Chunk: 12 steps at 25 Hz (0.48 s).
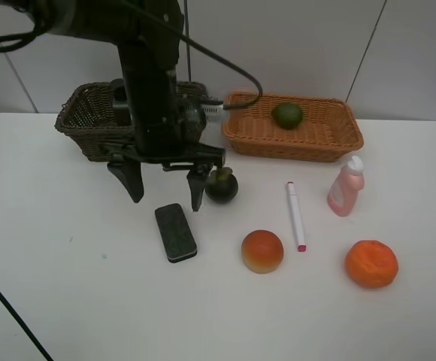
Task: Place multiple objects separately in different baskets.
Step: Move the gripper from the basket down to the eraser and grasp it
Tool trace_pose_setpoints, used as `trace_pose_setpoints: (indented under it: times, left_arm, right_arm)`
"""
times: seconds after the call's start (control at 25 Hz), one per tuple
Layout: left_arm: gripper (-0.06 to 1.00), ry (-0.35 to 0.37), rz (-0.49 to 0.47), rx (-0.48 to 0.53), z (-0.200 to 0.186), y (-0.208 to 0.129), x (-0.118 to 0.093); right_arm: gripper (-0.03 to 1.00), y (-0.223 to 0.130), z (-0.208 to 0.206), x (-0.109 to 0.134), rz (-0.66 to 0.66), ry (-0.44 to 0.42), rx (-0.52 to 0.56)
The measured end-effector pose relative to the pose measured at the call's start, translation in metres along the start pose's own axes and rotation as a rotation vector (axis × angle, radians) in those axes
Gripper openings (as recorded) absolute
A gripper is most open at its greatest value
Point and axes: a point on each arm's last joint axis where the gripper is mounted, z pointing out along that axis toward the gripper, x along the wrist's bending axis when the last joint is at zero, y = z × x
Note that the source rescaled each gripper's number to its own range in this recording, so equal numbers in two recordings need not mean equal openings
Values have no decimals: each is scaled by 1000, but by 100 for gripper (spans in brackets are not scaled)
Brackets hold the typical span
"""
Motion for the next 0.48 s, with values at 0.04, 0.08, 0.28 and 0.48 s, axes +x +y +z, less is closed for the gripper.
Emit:
trace_pose_setpoints:
  times: [0.04, 0.08, 0.28, 0.48]
  left_arm:
    - [100, 10, -3, 16, 10, -4, 0]
    - [100, 11, -7, 11, 18, -6, -1]
    - [100, -25, -39, -89, 43, -3, 2]
    - [100, -34, -68, -187, 51, 2, 5]
  right_arm:
    - [100, 0, 0, 0, 0, 0, 0]
    - [100, 0, 0, 0, 0, 0, 0]
    - [100, 0, 0, 0, 0, 0, 0]
    - [100, 0, 0, 0, 0, 0, 0]
